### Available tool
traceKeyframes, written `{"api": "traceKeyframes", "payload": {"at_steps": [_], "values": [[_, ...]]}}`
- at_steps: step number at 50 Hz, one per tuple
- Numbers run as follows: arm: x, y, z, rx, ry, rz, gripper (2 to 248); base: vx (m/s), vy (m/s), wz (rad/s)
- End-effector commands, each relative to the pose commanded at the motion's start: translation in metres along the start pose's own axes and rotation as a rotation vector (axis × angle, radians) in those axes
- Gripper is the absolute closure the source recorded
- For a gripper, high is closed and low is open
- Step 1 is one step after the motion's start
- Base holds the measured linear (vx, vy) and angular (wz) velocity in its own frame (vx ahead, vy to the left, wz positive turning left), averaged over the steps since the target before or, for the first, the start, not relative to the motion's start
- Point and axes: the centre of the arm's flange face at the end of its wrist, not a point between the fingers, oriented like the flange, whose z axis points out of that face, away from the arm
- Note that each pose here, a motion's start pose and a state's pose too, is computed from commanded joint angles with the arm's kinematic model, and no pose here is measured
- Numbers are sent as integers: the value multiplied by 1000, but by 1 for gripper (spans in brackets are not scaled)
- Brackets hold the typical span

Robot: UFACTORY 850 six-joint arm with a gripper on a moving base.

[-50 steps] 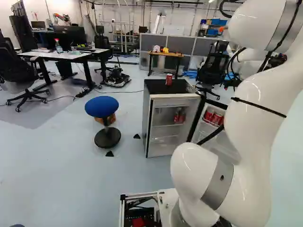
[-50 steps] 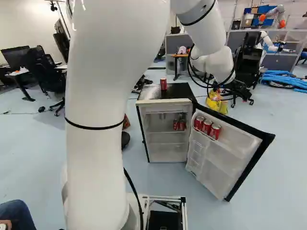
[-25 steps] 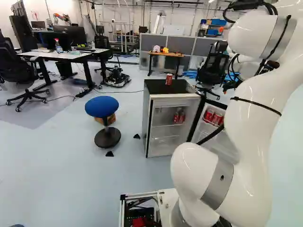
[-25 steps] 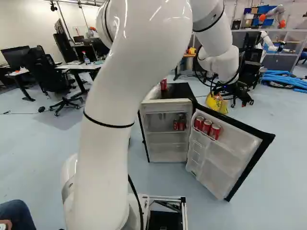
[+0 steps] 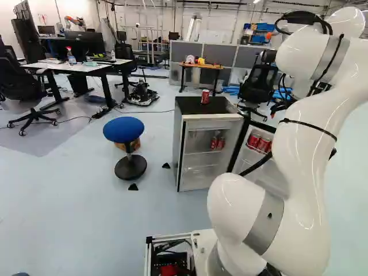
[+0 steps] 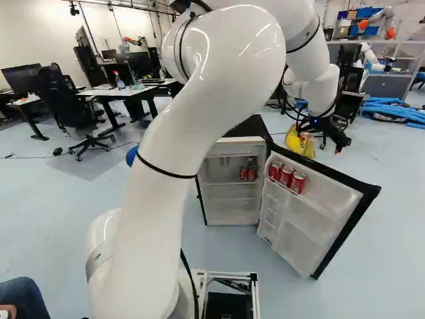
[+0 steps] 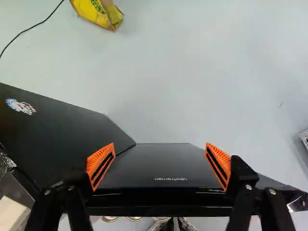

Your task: Grab a drink from the fridge

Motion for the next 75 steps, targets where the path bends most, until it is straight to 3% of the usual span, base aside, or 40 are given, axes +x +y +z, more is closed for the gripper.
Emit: {"api": "traceKeyframes", "payload": {"at_steps": [41,53,75], "values": [[33,22,34,-9,-210,26,3,0,0,0],[35,25,37,-9,-280,31,3,0,0,0],[31,26,56,-9,-302,32,3,0,0,0]]}}
